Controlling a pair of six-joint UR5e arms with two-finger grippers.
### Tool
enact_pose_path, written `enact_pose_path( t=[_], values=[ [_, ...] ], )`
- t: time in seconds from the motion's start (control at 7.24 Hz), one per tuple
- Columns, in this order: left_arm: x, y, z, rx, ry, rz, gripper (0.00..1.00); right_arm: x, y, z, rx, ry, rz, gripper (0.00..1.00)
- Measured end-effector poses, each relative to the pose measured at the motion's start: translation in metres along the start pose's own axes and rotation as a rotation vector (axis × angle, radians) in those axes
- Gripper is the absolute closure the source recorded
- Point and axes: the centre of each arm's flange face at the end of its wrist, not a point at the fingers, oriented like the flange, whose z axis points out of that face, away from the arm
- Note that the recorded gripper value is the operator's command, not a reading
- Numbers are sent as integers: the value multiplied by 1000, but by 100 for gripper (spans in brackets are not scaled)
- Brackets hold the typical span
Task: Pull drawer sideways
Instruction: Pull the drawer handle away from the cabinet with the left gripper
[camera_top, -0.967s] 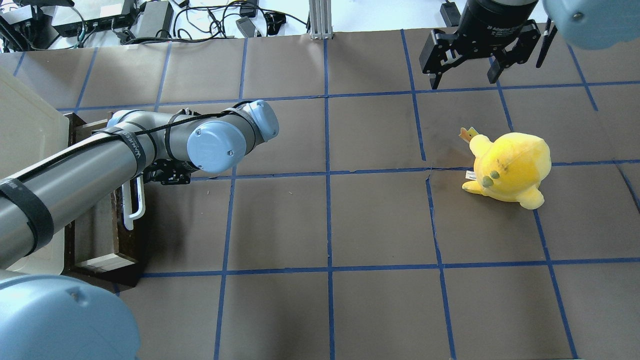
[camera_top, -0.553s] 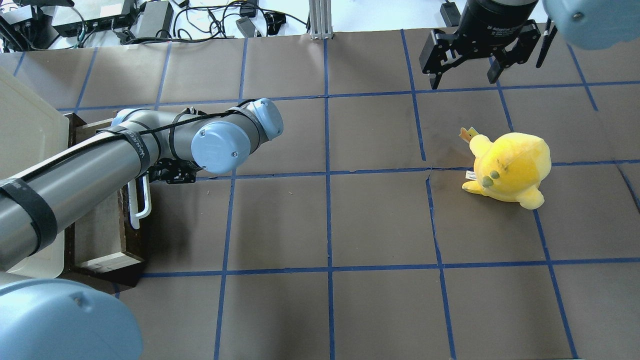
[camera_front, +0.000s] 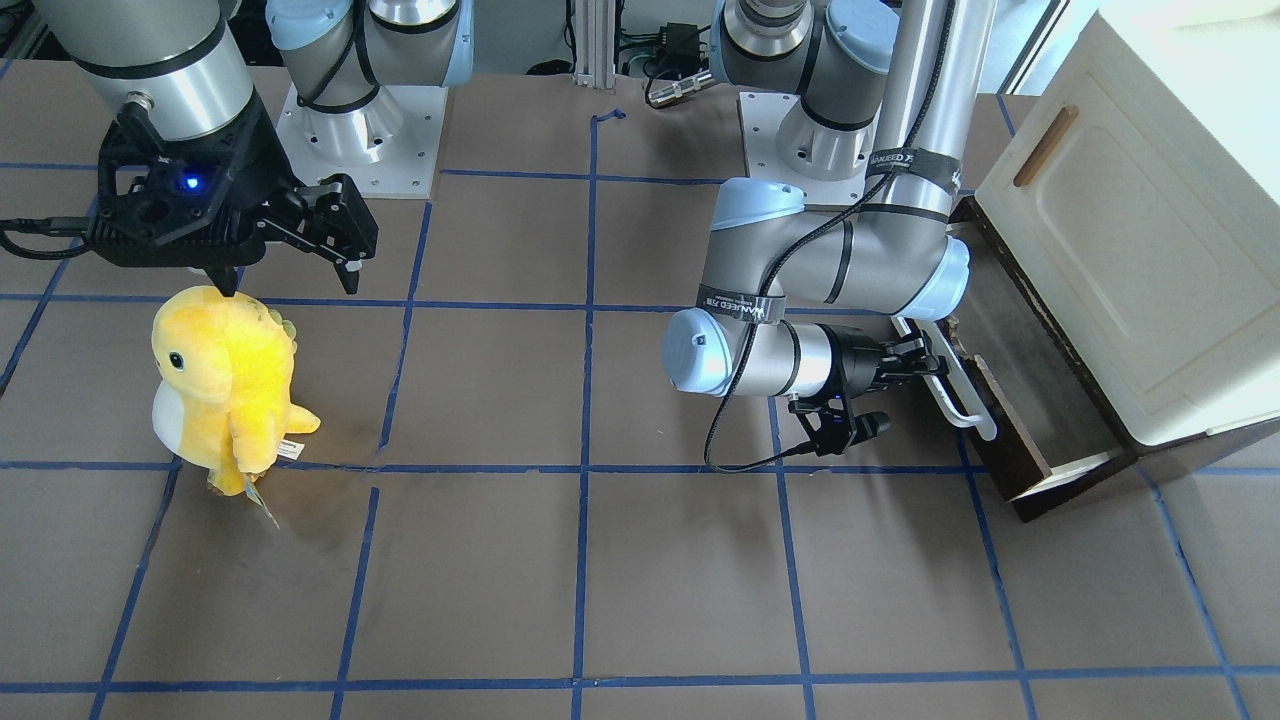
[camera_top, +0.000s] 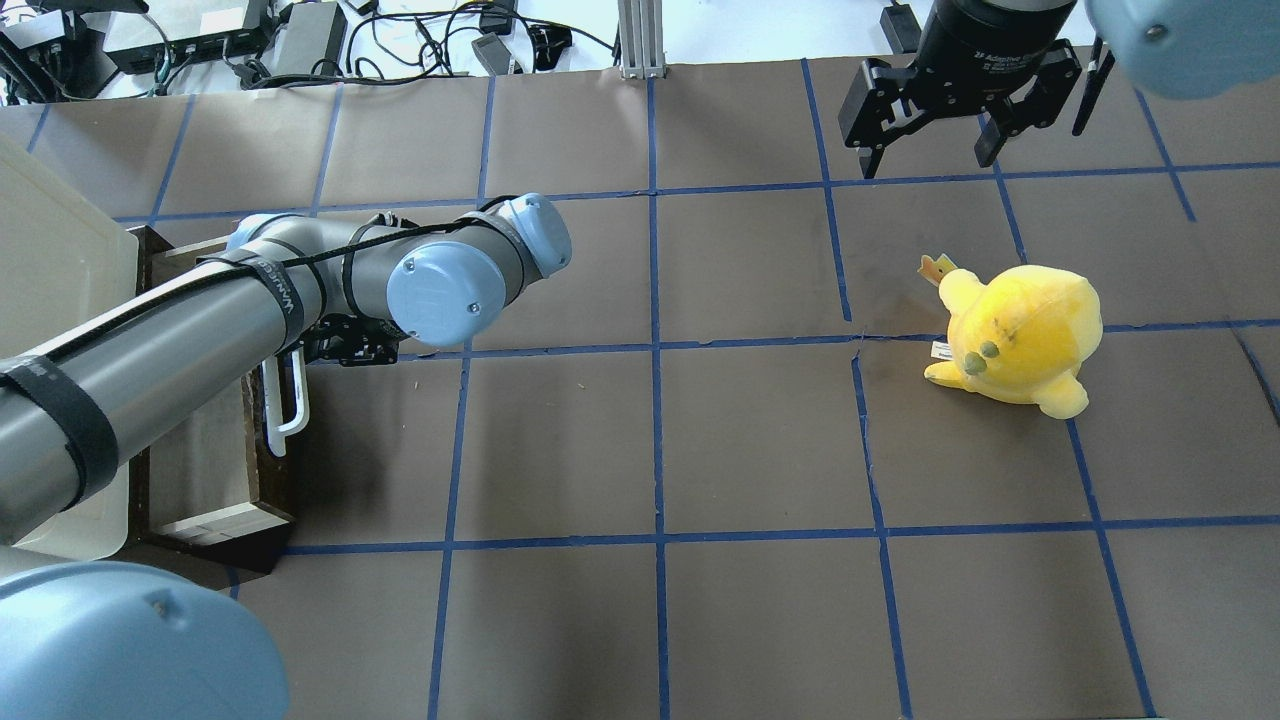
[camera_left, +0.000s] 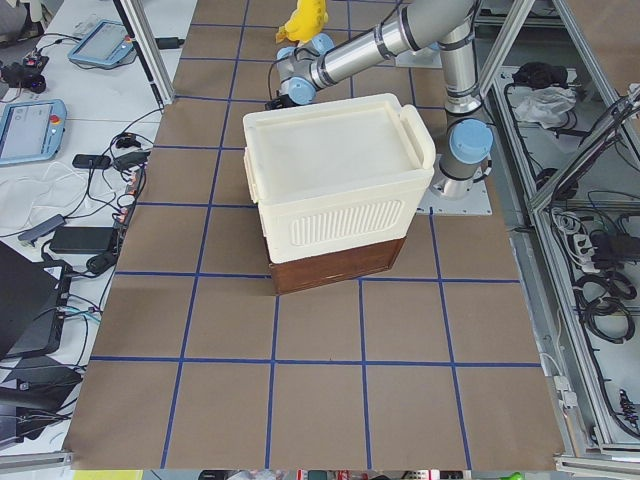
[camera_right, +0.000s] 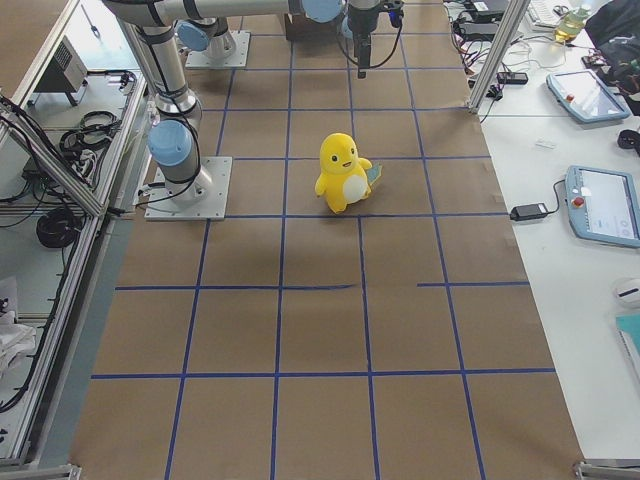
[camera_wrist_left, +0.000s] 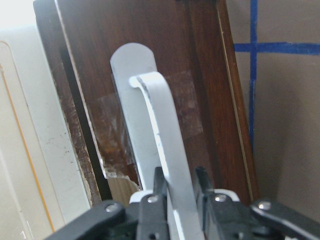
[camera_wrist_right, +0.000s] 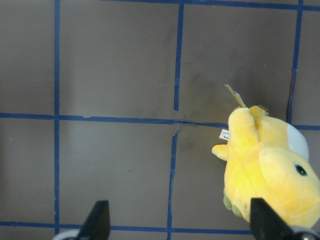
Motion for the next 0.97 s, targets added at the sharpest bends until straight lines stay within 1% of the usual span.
enact_pose_path(
  t=[0.41,0.97],
  values=[
    [-2,-3,-6,0,19,-4,82,0,0,0,0,0,0,0],
    [1,-3,-7,1,19,1,82,0,0,0,0,0,0,0]
  ],
)
